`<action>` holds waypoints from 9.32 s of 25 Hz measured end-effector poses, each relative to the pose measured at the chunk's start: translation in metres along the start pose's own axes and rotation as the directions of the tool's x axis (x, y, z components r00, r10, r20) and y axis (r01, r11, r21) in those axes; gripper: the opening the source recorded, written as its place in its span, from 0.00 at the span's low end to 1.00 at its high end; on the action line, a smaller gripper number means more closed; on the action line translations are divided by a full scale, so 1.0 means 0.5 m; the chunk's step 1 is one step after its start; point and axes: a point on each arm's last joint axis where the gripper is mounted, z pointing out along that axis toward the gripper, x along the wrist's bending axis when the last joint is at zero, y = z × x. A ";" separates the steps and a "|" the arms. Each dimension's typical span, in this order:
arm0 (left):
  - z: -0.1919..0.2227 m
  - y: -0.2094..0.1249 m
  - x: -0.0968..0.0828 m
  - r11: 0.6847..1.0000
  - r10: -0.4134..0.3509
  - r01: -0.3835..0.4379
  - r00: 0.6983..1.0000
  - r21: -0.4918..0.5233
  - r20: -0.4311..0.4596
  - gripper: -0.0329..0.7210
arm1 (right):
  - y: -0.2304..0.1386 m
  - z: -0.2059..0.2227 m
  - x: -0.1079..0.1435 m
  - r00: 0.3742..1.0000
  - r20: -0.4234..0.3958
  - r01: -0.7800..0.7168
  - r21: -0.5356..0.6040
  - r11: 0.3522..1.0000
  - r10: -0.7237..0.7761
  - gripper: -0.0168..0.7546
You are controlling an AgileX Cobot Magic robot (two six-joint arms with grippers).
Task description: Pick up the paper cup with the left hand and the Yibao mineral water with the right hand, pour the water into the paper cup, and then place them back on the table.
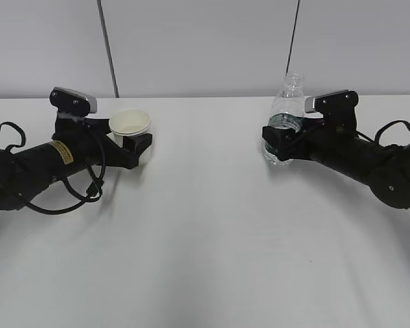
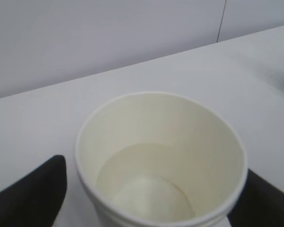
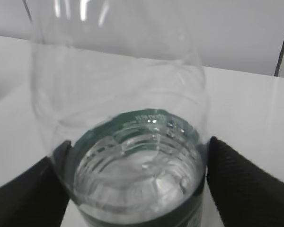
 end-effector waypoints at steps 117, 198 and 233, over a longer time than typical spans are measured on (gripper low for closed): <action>-0.164 0.337 0.065 0.860 -0.063 0.309 0.853 0.405 -0.518 0.80 | 0.370 -0.142 -0.036 0.928 0.371 -0.050 0.174 0.983 -0.018 0.79; -0.775 0.266 -0.248 0.750 -0.194 0.408 0.889 0.522 -0.415 0.78 | 0.244 -0.858 0.261 0.965 0.251 -0.187 0.447 0.875 0.078 0.78; -0.867 0.177 -0.288 0.959 -0.124 0.214 0.908 0.188 -0.399 0.78 | 0.129 -0.888 0.260 0.950 0.313 -0.105 0.281 0.954 0.012 0.78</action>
